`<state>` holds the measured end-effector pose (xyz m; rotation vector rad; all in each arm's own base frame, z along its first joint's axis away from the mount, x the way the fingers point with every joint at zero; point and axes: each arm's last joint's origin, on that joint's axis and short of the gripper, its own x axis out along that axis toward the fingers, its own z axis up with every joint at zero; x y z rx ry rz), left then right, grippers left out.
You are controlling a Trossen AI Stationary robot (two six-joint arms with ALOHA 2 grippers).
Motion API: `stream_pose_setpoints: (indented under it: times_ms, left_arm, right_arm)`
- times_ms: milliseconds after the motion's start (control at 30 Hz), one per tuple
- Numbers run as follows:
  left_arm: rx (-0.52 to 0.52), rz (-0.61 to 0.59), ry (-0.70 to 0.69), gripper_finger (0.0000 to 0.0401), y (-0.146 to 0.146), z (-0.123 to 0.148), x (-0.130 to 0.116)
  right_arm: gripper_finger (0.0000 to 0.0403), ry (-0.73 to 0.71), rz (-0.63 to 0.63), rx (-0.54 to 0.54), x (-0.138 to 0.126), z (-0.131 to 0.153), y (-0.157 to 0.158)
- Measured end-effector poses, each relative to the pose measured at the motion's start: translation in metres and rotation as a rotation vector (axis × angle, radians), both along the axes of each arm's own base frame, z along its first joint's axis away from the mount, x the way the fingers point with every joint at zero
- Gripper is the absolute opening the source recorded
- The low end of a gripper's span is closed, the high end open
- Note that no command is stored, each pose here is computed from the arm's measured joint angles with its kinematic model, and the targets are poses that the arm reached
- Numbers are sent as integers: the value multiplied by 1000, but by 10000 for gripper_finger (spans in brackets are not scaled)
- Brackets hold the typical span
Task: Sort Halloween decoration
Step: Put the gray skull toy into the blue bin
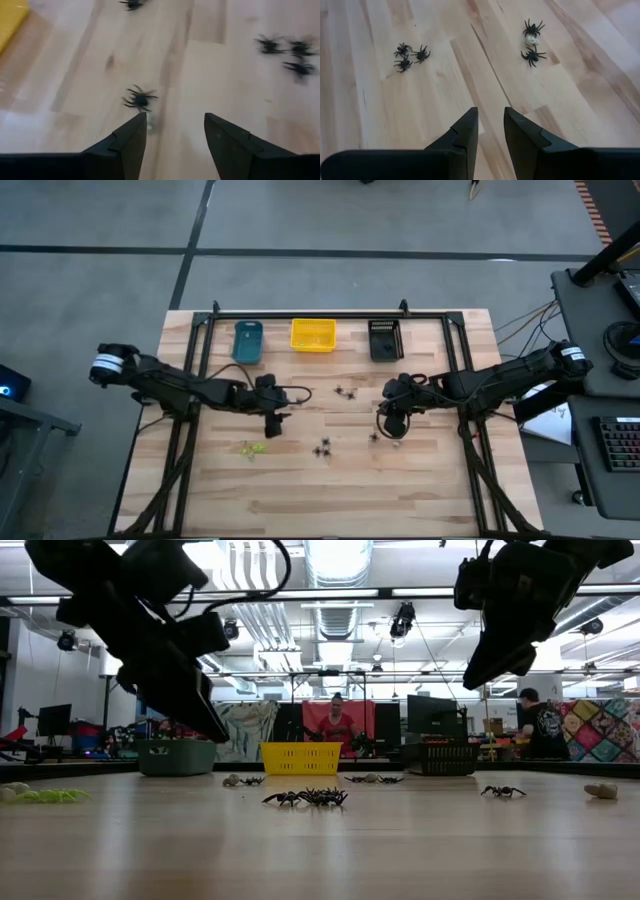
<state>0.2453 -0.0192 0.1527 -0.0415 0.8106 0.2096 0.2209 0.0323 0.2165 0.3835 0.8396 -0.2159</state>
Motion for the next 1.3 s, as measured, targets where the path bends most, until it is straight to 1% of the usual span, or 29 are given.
stream_pose_setpoints:
  times_ms: [100, 200, 333, 400, 600, 833, 1133, 1300]
  left_arm:
    - [39, 46, 16, 176, 4, -4, 7]
    - [43, 64, 40, 173, 8, -9, 16]
    - [-11, 26, 75, 167, 9, -15, 27]
    - [-15, 11, 80, 164, 8, -17, 31]
    - [-14, 7, 108, 159, 8, -19, 31]
    - [-11, 20, 166, 159, 12, -27, 21]
    - [-16, 65, 159, 159, 24, -30, 21]
    - [-41, 67, 168, 151, 25, -34, 22]
  right_arm:
    - [84, -4, -8, 8, 0, 0, 0]
    - [84, -4, -13, 12, 0, 0, 0]
    - [84, -4, -16, 15, 0, 0, 0]
    - [84, -5, -21, 19, 0, 0, 0]
    - [84, -5, -24, 24, 0, 0, 0]
    - [84, -5, -24, 24, 0, 0, 0]
    - [84, -5, -23, 23, 0, 0, 0]
    - [84, -5, -24, 23, 0, 0, 0]
